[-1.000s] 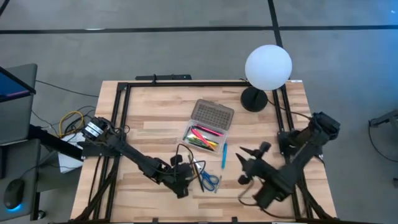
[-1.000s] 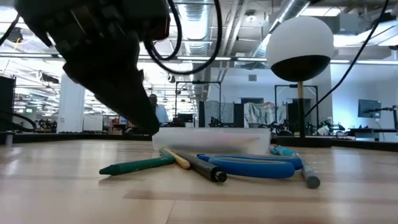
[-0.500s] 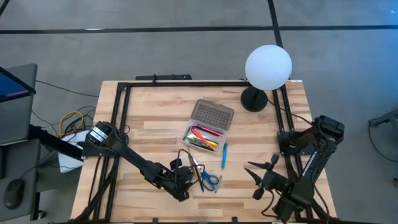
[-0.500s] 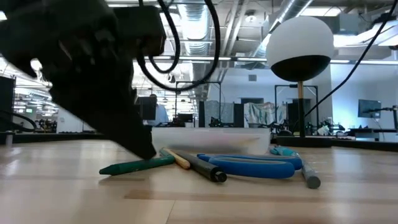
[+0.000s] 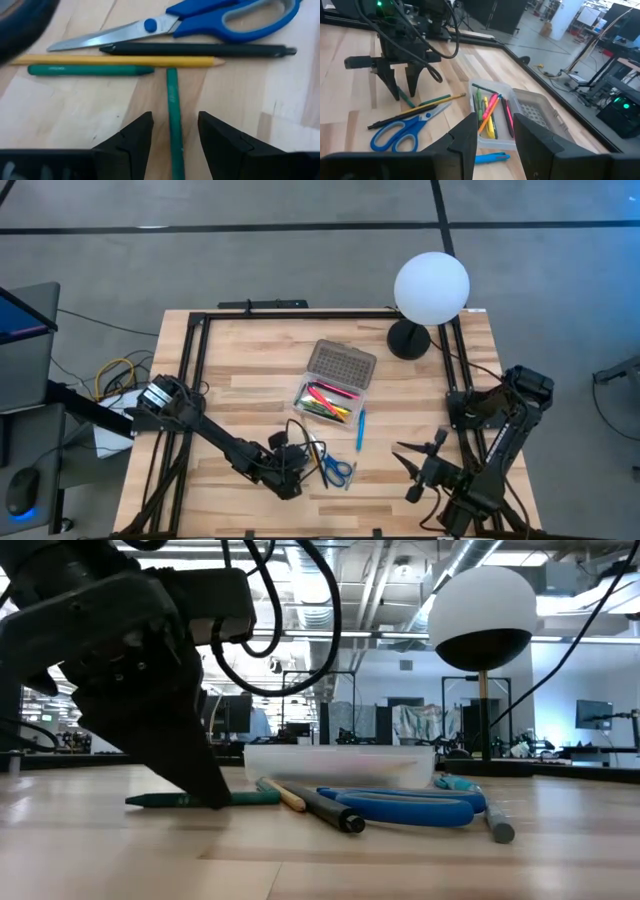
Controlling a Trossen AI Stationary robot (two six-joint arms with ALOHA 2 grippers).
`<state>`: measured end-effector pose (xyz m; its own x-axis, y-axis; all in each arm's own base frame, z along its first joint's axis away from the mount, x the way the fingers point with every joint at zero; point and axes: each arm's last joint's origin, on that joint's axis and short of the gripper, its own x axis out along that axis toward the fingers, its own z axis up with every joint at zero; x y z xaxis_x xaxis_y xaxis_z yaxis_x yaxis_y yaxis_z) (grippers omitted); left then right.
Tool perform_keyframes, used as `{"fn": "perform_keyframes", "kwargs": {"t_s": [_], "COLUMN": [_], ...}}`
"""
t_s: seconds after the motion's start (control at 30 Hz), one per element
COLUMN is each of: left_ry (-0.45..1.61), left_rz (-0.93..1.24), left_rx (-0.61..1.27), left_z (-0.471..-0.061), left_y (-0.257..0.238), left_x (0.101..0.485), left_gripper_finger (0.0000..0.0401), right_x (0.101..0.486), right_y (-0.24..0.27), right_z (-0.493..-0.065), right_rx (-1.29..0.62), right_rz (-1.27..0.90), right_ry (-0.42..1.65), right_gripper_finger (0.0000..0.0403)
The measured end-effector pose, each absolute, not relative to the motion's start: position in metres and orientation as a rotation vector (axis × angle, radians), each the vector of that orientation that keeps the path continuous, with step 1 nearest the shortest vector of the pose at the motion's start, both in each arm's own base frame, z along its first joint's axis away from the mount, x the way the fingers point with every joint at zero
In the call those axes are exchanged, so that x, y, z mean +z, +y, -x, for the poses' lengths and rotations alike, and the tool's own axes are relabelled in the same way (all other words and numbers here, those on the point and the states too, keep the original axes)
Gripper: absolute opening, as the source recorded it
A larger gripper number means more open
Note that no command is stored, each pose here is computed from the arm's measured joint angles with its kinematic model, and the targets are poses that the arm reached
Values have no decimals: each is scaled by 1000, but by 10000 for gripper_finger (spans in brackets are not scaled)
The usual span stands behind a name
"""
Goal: Pick & place school supplies into a supply box
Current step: Put the green crayon into the gray supply box
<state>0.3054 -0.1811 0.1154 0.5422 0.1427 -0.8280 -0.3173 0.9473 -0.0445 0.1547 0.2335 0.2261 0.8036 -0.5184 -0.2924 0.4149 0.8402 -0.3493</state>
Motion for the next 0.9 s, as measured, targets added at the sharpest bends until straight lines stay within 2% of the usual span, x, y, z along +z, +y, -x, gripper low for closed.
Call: {"fn": "perform_keyframes", "kwargs": {"t_s": [0.1,0.27,0.4,0.53,0.73,0.9], "left_ry": [1023,1089,1102,1112,1145,1163], "left_rz": [138,-88,-162,-150,0,31], "left_rx": [246,124,73,69,104,100], "left_z": [-301,-296,-295,-295,-301,-303], "left_y": [-180,-181,-181,-180,-171,-166], "left_x": [115,113,113,112,112,112], "left_gripper_finger": [158,158,158,149,97,63], "right_x": [226,226,225,225,225,225], "right_y": [234,234,237,238,238,238], "right_z": [-155,-155,-156,-157,-157,-157], "right_rx": [-506,-503,-491,-484,-484,-483], "right_rz": [271,270,281,287,286,282], "right_ry": [389,390,396,398,398,398], "right_gripper_finger": [118,118,118,118,118,118]}}
